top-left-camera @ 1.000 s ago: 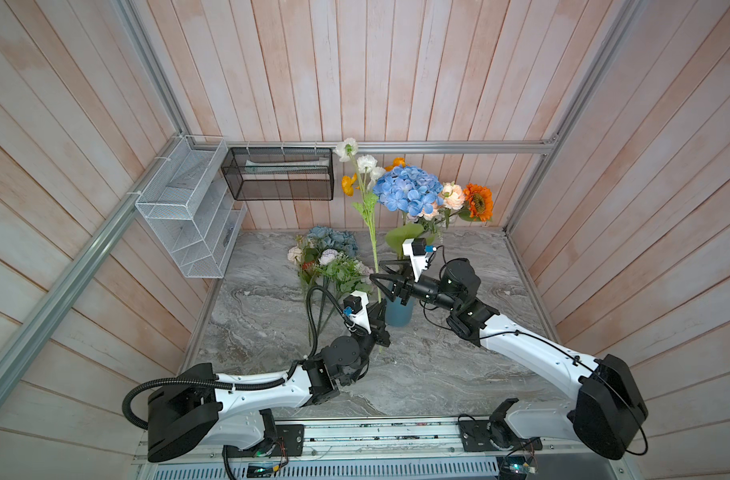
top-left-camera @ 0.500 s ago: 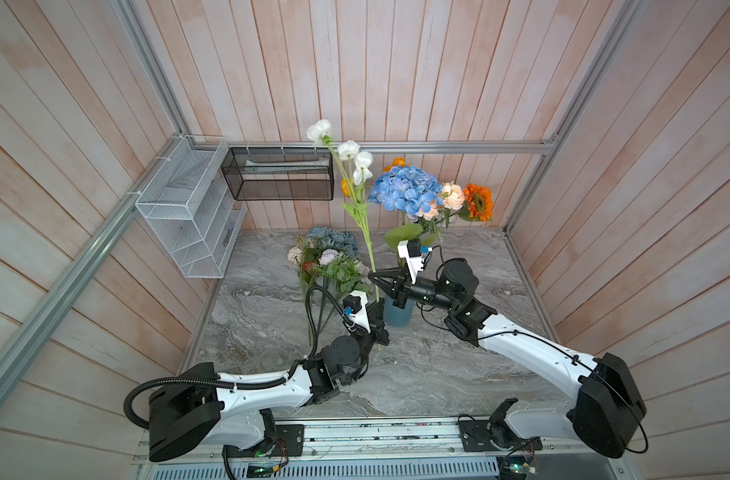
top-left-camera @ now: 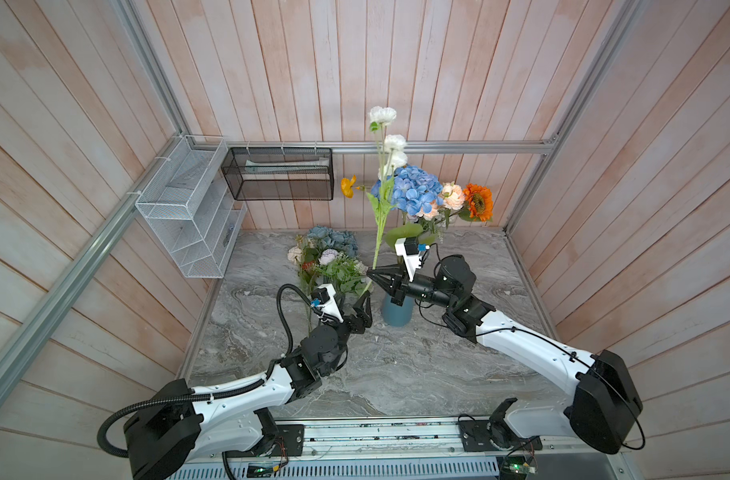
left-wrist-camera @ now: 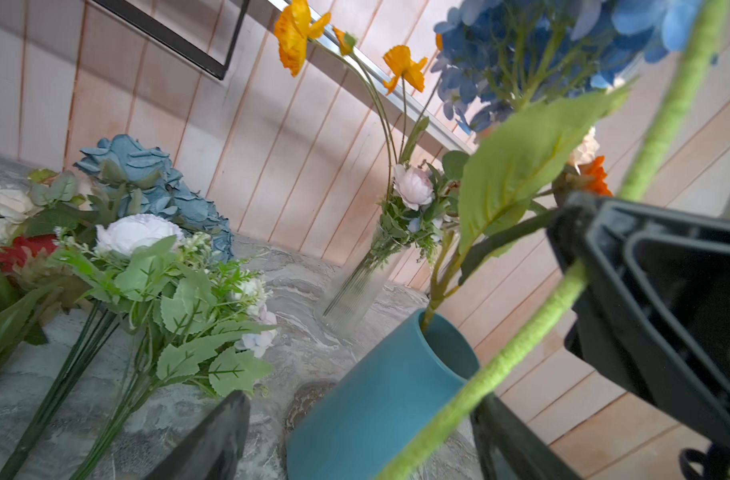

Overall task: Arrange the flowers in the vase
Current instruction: 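Take the white rose stem with the right gripper while the left releases and withdraws, then lower the white rose stem into the teal vase with the right gripper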

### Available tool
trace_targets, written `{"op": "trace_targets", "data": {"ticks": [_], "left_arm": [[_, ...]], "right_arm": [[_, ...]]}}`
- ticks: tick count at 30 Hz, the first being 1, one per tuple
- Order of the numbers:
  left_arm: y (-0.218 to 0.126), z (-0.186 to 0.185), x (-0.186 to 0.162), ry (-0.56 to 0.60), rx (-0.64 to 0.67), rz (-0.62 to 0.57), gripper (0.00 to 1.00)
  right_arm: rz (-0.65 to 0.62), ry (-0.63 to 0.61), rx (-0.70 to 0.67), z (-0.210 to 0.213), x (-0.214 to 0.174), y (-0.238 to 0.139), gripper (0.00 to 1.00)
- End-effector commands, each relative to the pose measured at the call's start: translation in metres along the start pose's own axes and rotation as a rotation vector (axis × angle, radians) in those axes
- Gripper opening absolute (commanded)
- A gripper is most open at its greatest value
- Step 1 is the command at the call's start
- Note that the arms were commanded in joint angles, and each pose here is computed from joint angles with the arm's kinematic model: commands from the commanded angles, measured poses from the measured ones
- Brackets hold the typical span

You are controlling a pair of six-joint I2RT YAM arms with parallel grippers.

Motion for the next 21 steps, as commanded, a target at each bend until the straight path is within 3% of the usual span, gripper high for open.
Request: {"op": "trace_targets", "data": {"ticks": [1, 9, 21], "left_arm": [[-0.001, 0.052, -0.005, -0.047, 0.182, 0.006, 0.84], [0.002, 0.085, -0.002, -0.078, 0.253, -0.003, 0.84], [0.021, 0.084, -0.014, -0.075, 0.214, 0.052, 0.84]], "right_arm": [[-0.063, -0.105, 0.005, 0.013, 0.030, -0.004, 0.00], [-0.142, -0.268, -0.052, 0.026, 0.065, -0.009, 0.00], [-0.249, -0.464, -0.221, 0.048, 0.100, -0.058, 0.00]]}}
Point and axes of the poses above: each gripper's point midway between its finger pads, its own y axis out along the fingers, its own z axis along the line the jaws close on, x = y × z, the point moved 2 cm from there along -y, back along the fingers, and after that the axes turned 15 degrees about y, right-handed, at the moved point
